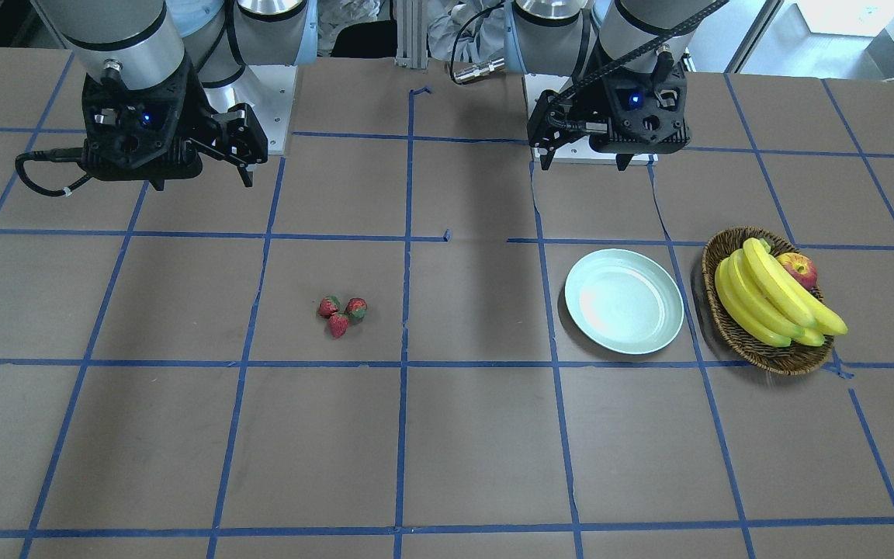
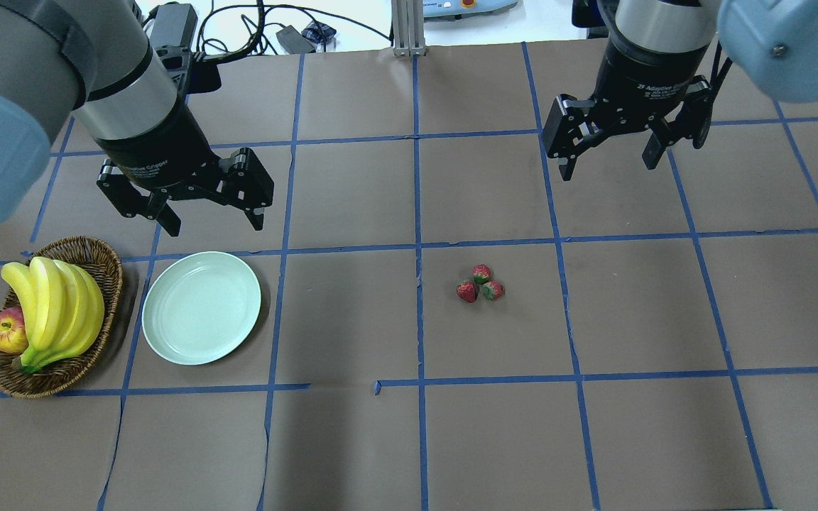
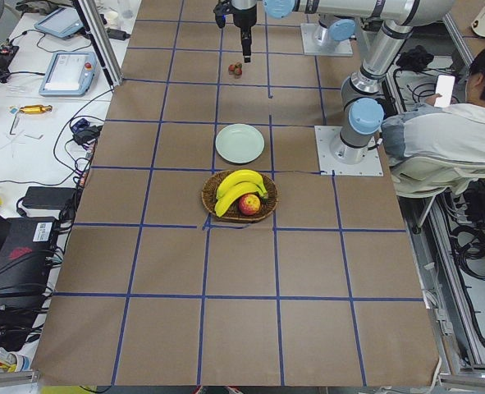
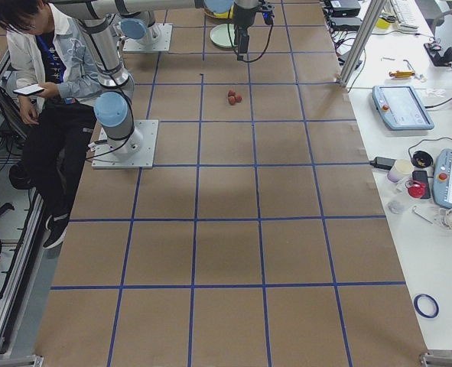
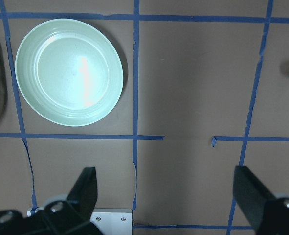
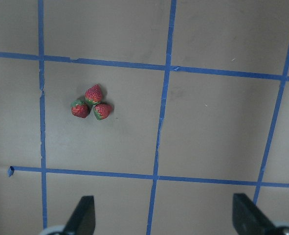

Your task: Collect all strawberries into plate

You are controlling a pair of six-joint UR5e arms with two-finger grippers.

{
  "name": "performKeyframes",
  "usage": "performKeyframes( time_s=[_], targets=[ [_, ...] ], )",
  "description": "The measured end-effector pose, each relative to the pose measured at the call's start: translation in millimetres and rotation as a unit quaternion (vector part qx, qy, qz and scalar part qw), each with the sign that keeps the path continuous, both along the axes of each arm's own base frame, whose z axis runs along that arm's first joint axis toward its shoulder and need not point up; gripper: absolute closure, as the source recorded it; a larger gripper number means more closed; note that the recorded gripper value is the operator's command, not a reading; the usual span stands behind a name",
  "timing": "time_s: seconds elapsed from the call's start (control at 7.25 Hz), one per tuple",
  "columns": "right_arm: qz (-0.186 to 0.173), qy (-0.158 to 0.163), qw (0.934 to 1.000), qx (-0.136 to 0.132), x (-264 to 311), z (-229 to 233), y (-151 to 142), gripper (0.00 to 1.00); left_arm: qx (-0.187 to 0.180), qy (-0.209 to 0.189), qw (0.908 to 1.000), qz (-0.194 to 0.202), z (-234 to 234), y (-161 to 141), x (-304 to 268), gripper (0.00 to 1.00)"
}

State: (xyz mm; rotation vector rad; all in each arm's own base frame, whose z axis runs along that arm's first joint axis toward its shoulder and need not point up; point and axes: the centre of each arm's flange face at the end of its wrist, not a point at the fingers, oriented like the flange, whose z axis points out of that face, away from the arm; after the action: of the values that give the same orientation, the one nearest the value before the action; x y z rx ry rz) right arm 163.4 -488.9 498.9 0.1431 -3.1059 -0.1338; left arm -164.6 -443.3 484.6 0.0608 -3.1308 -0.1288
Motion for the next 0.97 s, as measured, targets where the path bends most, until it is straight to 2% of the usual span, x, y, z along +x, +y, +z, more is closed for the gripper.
performKeyframes(
  time_s=[0.41, 0.97],
  targets=[
    [-0.001, -0.001, 1.0000, -0.006, 0.7, 6.9, 2.9, 0.00, -0.017, -0.002, 0.9998, -0.003, -2.1, -8.6, 2.4, 0.00],
    [-0.001, -0.001, 1.0000, -0.007, 0.8, 8.1, 3.4, 0.00, -0.021, -0.002, 0.9998, 0.001, -12.3, -10.2, 2.6, 0.00]
  ],
)
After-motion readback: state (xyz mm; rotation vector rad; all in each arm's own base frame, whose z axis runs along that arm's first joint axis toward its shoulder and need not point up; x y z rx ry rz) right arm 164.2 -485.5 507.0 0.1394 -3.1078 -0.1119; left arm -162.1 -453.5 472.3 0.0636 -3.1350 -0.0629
